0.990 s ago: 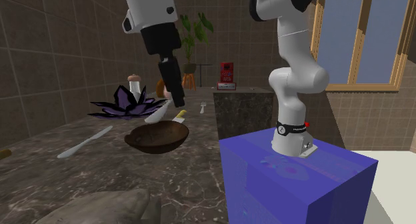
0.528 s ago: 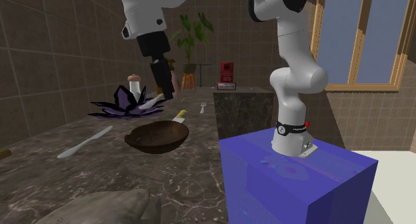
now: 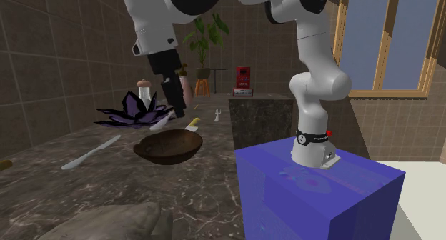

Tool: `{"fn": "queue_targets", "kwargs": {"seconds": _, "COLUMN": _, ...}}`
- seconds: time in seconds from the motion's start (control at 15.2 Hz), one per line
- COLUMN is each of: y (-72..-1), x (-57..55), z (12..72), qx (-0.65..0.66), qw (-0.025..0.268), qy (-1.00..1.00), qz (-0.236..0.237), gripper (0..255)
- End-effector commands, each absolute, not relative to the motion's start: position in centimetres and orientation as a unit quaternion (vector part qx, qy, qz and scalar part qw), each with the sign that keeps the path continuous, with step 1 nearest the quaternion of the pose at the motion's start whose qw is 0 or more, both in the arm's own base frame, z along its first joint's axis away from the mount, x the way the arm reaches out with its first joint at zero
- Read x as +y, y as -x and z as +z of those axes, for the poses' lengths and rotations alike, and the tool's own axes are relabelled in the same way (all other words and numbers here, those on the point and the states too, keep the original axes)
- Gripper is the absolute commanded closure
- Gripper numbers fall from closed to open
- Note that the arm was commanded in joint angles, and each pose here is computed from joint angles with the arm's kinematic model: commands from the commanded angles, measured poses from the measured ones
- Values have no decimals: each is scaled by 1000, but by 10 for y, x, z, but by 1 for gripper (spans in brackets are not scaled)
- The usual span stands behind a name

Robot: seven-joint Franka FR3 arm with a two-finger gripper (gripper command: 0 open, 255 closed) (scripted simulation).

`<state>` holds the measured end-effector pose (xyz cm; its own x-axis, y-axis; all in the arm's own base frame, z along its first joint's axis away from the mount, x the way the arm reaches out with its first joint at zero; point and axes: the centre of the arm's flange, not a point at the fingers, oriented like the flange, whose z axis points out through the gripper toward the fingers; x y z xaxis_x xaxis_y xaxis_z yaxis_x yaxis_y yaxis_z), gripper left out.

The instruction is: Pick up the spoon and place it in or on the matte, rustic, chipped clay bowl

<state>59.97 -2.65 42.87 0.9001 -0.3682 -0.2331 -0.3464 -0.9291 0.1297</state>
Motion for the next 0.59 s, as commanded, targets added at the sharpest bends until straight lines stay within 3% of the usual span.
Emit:
{"fn": "queue_targets", "kwargs": {"seconds": 0.0, "y": -600, "x": -27, "z": 418, "qx": -183, "qw": 42, "qy": -974, "qz": -128, "gripper": 255}}
{"fn": "queue_targets", "kwargs": {"seconds": 0.53, "y": -600, "x": -27, "z": 384, "qx": -183, "qw": 42, "qy": -974, "qz": -128, "gripper": 255}}
